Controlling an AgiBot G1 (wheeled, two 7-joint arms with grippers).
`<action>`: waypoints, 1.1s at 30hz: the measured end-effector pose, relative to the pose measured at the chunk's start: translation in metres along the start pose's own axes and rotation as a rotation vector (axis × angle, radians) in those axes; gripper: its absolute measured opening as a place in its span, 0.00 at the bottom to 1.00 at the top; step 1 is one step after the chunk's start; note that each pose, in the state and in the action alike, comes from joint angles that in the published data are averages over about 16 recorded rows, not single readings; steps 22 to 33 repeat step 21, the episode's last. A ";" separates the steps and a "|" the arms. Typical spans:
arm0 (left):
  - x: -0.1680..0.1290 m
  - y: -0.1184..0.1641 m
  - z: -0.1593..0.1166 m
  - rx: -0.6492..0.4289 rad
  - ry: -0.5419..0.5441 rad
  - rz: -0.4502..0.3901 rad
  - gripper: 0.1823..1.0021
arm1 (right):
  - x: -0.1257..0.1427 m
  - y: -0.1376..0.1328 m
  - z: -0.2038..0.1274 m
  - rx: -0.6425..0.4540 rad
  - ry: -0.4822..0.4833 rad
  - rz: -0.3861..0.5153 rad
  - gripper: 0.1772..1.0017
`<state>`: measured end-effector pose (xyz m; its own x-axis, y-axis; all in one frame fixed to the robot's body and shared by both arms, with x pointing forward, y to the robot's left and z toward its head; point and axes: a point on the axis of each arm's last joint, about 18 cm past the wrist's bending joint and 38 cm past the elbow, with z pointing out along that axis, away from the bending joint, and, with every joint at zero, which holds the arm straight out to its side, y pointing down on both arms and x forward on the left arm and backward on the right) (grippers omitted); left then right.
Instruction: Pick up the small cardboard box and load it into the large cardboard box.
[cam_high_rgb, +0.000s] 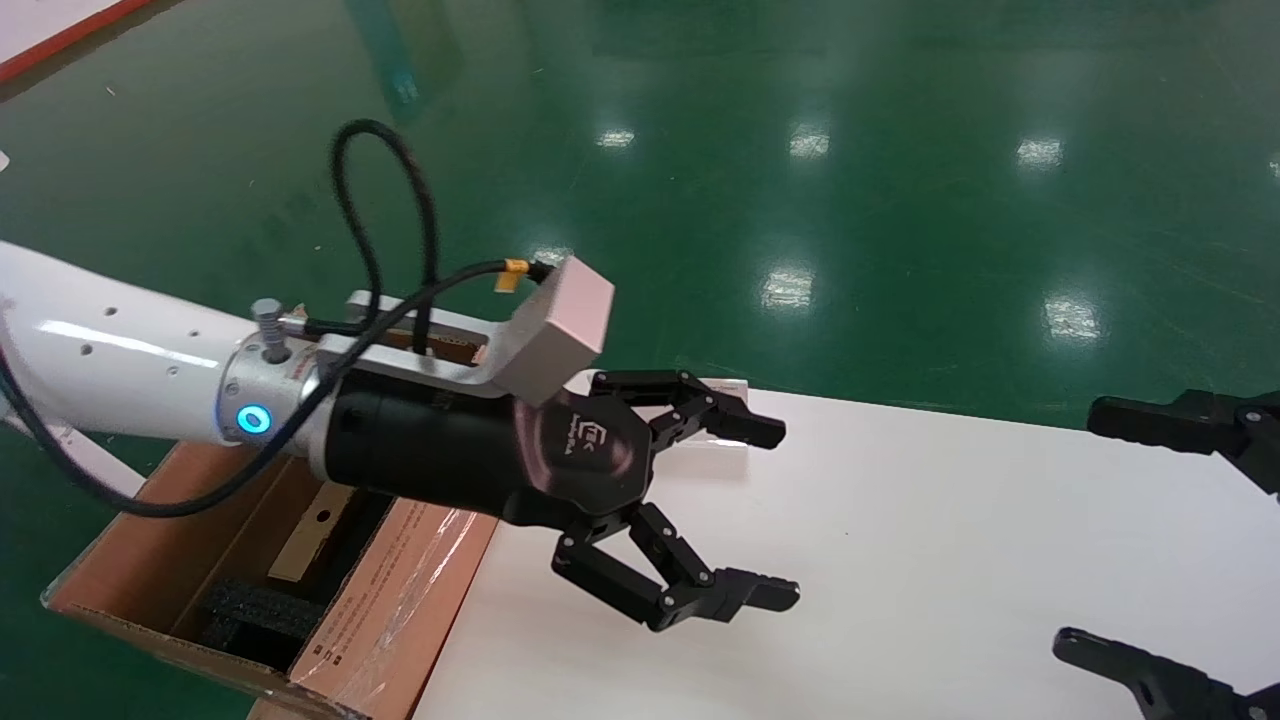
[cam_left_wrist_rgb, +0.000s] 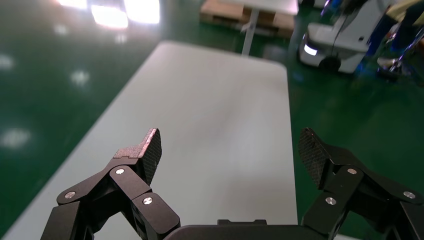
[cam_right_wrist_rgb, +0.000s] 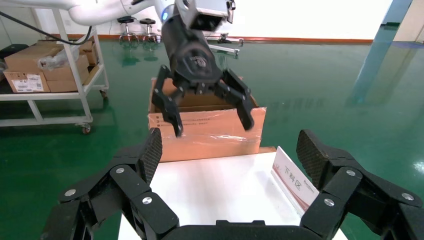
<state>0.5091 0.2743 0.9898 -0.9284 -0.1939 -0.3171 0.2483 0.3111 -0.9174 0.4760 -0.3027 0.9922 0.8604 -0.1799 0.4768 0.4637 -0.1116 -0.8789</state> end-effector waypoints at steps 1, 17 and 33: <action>0.002 -0.001 -0.002 0.021 0.002 0.013 1.00 | 0.000 0.000 0.000 0.000 0.000 0.000 1.00; 0.027 -0.002 -0.037 0.254 -0.027 0.179 1.00 | 0.000 0.000 0.000 0.000 0.000 0.000 1.00; 0.029 -0.002 -0.040 0.271 -0.034 0.190 1.00 | 0.000 0.000 0.000 0.000 0.001 0.000 1.00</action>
